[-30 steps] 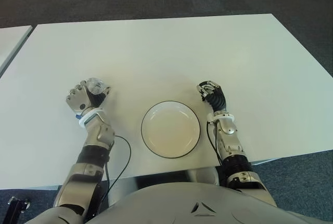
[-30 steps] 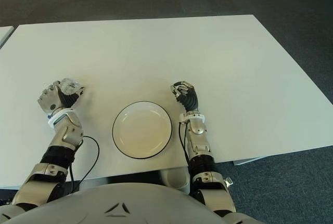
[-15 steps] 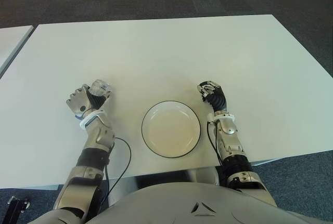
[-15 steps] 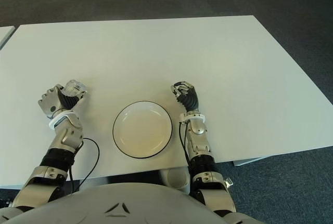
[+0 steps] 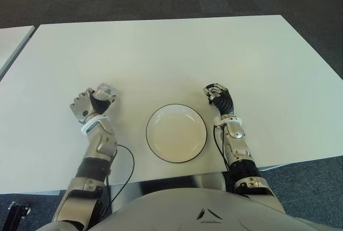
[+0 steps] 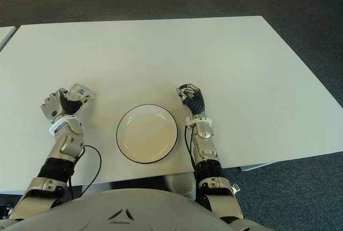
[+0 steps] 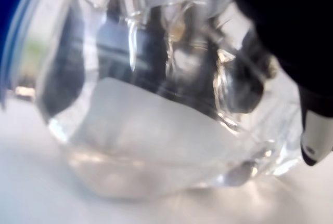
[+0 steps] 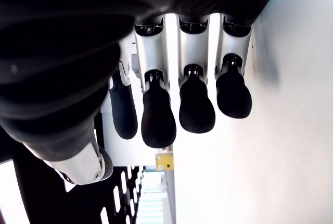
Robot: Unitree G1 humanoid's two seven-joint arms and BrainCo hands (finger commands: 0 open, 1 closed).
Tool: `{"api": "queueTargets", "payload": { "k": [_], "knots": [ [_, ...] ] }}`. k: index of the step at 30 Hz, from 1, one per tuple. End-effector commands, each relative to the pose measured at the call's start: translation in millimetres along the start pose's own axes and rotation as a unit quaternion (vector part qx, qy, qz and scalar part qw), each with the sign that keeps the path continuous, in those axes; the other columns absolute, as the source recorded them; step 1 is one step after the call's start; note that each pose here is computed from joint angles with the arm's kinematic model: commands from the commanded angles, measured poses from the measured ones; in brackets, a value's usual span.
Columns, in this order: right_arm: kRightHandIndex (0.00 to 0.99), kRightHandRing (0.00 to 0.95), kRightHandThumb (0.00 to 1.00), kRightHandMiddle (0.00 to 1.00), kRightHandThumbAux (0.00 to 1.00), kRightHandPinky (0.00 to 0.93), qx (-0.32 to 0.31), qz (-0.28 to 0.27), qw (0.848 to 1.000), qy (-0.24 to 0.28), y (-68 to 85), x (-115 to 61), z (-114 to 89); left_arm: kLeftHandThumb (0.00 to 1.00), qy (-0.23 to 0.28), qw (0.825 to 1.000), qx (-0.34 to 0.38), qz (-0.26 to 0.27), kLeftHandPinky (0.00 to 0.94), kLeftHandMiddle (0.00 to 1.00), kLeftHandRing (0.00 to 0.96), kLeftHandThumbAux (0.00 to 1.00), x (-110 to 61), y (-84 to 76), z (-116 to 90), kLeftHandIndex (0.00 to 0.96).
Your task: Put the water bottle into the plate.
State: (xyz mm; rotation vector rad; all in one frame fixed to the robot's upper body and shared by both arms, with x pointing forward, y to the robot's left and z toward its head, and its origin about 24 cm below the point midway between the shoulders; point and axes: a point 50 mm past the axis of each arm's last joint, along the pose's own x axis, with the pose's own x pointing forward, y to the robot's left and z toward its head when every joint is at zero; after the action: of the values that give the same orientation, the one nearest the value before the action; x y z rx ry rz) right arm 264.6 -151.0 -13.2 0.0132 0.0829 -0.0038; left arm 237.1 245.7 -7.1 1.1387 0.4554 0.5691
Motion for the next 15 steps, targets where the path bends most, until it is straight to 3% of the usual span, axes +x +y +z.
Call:
{"api": "queueTargets", "payload": {
  "k": [1, 5, 15],
  "knots": [
    [0.438, 0.743, 0.704, 0.758, 0.727, 0.731, 0.007, -0.003, 1.000, 0.026, -0.9, -4.3, -10.0, 0.819, -0.003, 0.998, -0.014, -0.059, 0.737, 0.598, 0.766, 0.672, -8.6, -11.7, -7.2, 0.428],
    [0.438, 0.740, 0.704, 0.754, 0.727, 0.720, 0.007, -0.003, 1.000, 0.024, -0.8, -4.3, -9.6, 0.848, -0.016, 0.997, -0.027, -0.067, 0.726, 0.517, 0.753, 0.666, -9.2, -10.6, -7.1, 0.422],
    [0.438, 0.736, 0.704, 0.748, 0.727, 0.732, 0.006, -0.001, 1.000, 0.022, -1.1, -3.9, -9.1, 0.855, -0.039, 0.995, -0.054, -0.073, 0.728, 0.492, 0.756, 0.666, -12.3, -6.8, -5.6, 0.418]
  ]
}}
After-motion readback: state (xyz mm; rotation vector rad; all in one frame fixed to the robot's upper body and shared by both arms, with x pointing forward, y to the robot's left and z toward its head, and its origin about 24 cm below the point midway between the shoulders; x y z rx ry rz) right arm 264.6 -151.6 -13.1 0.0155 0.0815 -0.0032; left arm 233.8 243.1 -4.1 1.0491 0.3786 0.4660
